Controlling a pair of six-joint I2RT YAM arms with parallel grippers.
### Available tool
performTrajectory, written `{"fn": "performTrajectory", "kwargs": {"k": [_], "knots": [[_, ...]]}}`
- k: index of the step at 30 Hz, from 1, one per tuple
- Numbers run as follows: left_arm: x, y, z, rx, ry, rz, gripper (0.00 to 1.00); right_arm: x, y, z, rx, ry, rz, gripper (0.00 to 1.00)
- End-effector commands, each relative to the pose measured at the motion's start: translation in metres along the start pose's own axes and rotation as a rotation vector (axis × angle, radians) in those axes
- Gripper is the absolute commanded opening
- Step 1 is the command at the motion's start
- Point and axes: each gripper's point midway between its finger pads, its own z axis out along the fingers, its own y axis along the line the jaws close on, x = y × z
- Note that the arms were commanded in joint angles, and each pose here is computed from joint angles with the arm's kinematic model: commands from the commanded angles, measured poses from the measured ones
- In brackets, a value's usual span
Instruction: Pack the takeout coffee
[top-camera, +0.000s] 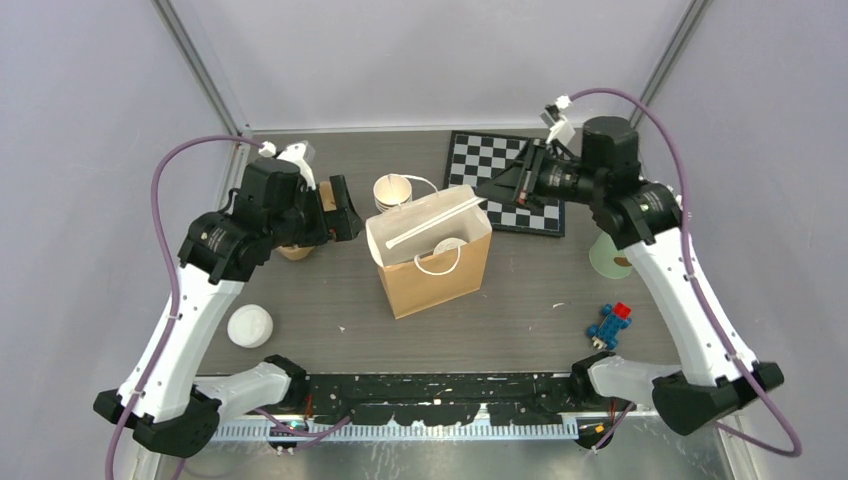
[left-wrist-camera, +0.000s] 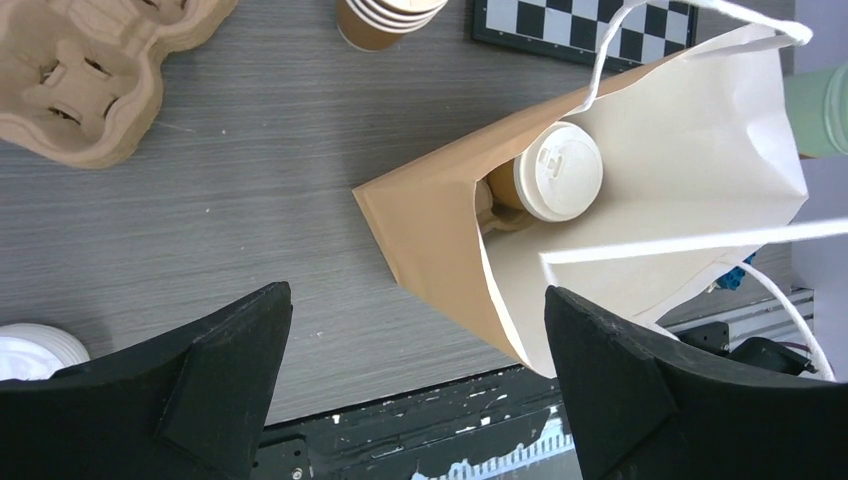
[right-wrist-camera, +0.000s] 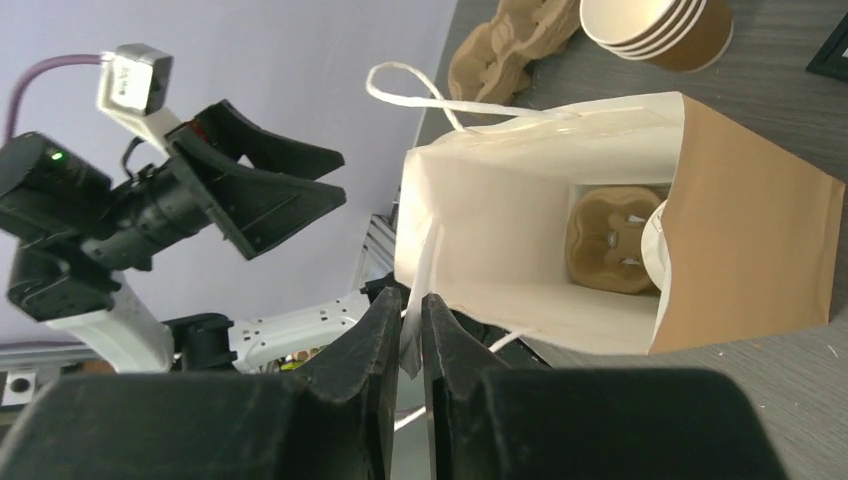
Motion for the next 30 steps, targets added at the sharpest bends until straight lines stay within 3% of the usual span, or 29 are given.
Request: {"fn": "performTrajectory", "kwargs": {"k": [1,8,16,18,25,27,30], "knots": [[-0.002,0.003,-0.005,0.001,-0.038,0.013,1.0,-0.01,-0.011,0.032,0.052,-0.025,-0.037,0.19],[-0.004,0.004,-0.006,0.002,-0.051,0.023,1.0,-0.017,-0.041,0.051,0.179,-0.021,-0.053,0.18],[-0.001,0.008,-0.008,-0.014,-0.05,0.03,1.0,-0.01,-0.051,0.074,0.166,0.047,-0.003,0.22],[-0.002,0.008,-0.008,-0.013,-0.054,0.029,1.0,-0.012,-0.052,0.073,0.193,0.064,-0.028,0.28],[-0.012,0.01,-0.017,-0.029,-0.09,0.052,1.0,-0.025,-0.048,0.051,0.296,0.063,-0.106,0.66],[-0.017,0.011,-0.021,-0.033,-0.11,0.071,1.0,-0.029,-0.048,0.047,0.323,0.045,-0.11,0.85],[-0.024,0.013,-0.028,-0.047,-0.14,0.09,1.0,-0.034,-0.054,0.036,0.393,0.022,-0.125,0.89]]}}
